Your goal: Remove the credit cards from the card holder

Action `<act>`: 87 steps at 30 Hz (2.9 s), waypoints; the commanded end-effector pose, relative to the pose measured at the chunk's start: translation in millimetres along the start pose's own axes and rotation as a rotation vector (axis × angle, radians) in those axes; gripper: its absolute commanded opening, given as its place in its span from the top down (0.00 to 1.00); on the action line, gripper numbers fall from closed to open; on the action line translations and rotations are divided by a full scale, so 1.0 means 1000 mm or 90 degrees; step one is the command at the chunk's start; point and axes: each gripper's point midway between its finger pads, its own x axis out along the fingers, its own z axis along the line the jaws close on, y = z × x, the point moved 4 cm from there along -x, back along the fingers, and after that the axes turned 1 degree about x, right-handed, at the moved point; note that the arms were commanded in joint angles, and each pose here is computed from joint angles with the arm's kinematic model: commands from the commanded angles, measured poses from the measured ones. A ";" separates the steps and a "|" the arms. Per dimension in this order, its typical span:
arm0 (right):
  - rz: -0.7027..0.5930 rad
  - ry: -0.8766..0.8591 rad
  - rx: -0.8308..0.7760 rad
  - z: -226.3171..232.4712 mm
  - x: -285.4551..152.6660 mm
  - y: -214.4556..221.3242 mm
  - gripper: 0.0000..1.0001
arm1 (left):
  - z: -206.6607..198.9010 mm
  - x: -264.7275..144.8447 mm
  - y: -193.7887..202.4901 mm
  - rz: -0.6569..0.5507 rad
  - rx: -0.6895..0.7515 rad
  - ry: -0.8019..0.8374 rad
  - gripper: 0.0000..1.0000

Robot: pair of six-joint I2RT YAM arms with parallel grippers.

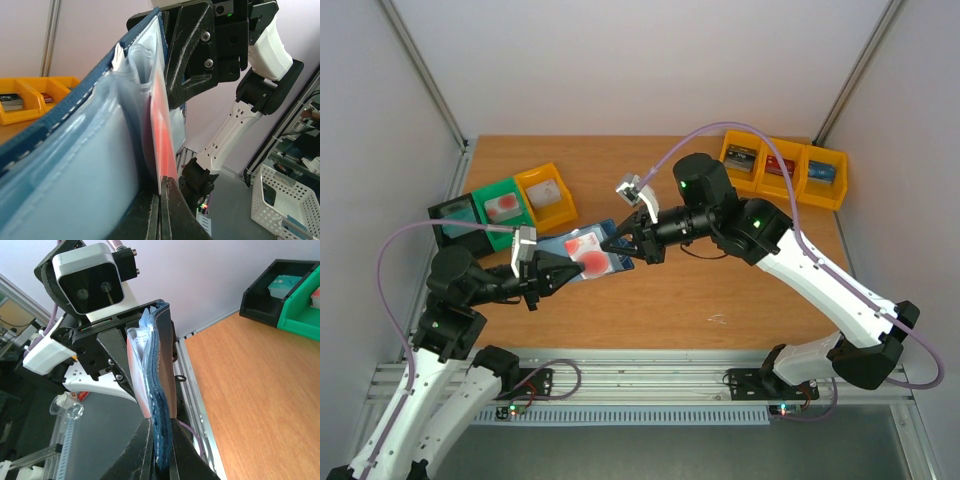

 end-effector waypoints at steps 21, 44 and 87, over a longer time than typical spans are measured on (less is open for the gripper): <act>-0.069 0.120 0.033 -0.028 -0.068 0.001 0.99 | 0.004 -0.009 -0.020 -0.051 0.039 -0.086 1.00; 0.020 0.223 0.569 -0.215 -0.051 0.138 0.99 | 0.112 -0.069 -0.012 -0.188 -0.294 -0.538 1.00; 0.050 0.246 0.535 -0.313 -0.051 0.041 0.99 | 0.425 -0.175 0.055 -0.444 -0.908 -0.860 0.97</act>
